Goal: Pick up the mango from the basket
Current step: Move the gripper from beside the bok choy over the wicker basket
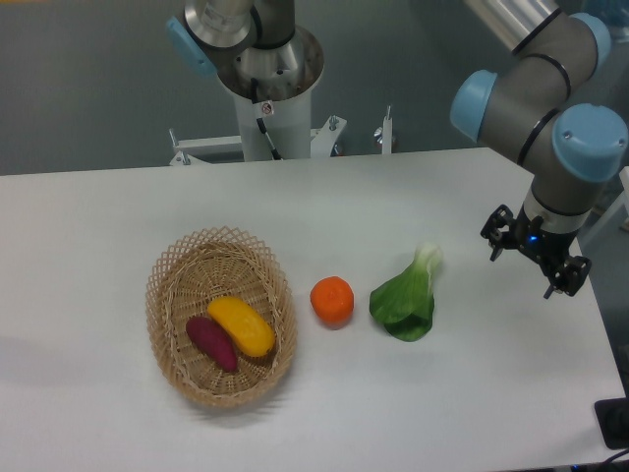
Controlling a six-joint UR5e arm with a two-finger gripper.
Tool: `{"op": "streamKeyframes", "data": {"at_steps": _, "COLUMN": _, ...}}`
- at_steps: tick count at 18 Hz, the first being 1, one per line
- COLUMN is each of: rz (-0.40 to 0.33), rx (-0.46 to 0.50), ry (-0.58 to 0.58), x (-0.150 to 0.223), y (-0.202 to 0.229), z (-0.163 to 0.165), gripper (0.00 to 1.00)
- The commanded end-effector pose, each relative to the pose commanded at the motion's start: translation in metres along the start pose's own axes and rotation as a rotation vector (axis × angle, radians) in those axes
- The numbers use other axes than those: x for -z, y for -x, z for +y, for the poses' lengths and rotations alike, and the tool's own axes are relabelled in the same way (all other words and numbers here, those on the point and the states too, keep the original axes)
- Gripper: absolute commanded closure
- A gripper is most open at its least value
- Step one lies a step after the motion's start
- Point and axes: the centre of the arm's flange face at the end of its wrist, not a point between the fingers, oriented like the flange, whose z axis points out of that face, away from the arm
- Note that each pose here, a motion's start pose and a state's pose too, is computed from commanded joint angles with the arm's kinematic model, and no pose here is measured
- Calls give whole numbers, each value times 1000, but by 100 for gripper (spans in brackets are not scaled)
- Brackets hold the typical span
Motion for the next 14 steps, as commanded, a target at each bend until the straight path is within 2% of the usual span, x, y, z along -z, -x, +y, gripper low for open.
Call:
{"op": "streamKeyframes", "data": {"at_steps": 4, "rz": 4, "rx": 11, "ry": 1, "x": -1, "y": -5, "z": -14, "gripper": 0}}
{"op": "streamKeyframes", "data": {"at_steps": 6, "rz": 6, "rx": 17, "ry": 0, "x": -2, "y": -9, "z": -32, "gripper": 0}}
{"op": "streamKeyframes", "data": {"at_steps": 10, "rz": 13, "rx": 96, "ry": -2, "x": -6, "y": -18, "z": -61, "gripper": 0}}
{"op": "streamKeyframes", "data": {"at_steps": 14, "rz": 69, "rx": 131, "ry": -27, "x": -12, "y": -42, "z": -94, "gripper": 0}}
